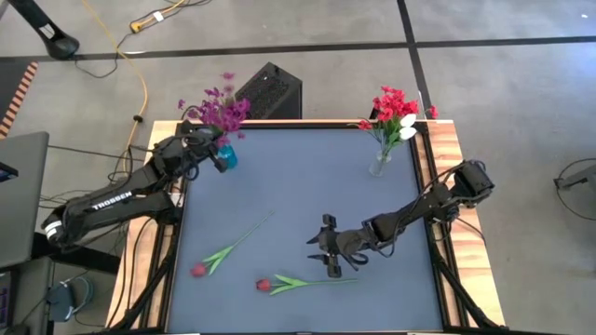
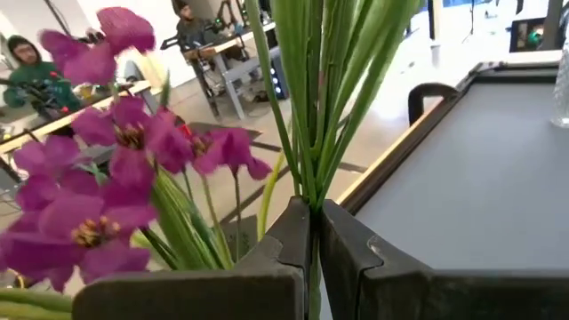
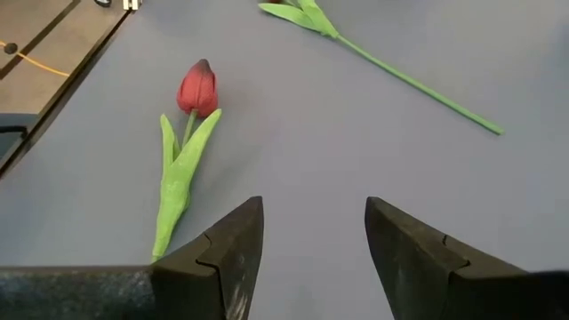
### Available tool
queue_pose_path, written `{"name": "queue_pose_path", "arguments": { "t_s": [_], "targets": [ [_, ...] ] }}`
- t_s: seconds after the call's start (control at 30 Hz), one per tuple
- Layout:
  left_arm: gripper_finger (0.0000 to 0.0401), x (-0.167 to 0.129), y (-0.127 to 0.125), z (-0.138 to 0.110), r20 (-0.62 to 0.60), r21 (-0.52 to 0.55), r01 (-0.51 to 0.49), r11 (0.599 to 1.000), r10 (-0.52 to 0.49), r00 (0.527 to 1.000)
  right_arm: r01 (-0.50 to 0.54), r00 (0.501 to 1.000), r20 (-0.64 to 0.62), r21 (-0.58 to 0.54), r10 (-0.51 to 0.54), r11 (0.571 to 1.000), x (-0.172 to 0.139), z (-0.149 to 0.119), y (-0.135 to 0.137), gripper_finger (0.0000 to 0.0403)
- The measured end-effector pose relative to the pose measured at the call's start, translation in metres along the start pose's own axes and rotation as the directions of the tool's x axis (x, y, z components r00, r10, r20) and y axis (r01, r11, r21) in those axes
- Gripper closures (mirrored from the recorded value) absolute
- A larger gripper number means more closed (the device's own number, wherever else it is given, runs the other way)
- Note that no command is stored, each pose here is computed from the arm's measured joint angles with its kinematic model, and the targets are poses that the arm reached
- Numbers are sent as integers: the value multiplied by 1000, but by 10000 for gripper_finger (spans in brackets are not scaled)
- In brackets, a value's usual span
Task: Sort flowers into vase by color
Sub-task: Put the violet flowers into the blue vase
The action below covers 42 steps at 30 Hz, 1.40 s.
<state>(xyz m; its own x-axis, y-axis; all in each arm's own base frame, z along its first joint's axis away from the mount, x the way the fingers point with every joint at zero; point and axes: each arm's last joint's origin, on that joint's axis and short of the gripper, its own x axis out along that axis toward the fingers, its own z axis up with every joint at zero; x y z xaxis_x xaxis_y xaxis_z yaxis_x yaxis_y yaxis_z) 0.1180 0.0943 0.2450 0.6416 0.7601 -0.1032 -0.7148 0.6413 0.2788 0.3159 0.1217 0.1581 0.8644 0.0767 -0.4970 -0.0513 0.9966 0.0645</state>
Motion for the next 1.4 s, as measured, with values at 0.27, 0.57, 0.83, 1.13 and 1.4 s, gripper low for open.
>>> {"name": "queue_pose_path", "arguments": {
  "t_s": [0.27, 0.57, 0.83, 1.13, 1.4],
  "targets": [
    [401, 1, 2, -2, -15, -3, -14, 1000, 14, 1000, 7, 1000, 2, 4, -7, 1000, 1, 1, -2, 180],
    [401, 1, 1, -6, -49, -8, -6, 1000, 6, 999, 6, 1000, 2, 4, -6, 1000, 1, 1, -2, 180],
    [401, 0, 1, -7, -61, -18, -5, 1000, 4, 998, 6, 1000, 3, 4, -6, 1000, 0, 1, -2, 180],
    [401, 0, 1, -7, -61, -4, -6, 1000, 6, 998, 4, 1000, 2, 3, -4, 1000, 0, 0, -1, 180],
    [401, 1, 0, -5, -32, 0, 27, 1000, -26, 999, 3, 1000, 2, 4, -3, 1000, 0, 0, -1, 180]
  ]
}}
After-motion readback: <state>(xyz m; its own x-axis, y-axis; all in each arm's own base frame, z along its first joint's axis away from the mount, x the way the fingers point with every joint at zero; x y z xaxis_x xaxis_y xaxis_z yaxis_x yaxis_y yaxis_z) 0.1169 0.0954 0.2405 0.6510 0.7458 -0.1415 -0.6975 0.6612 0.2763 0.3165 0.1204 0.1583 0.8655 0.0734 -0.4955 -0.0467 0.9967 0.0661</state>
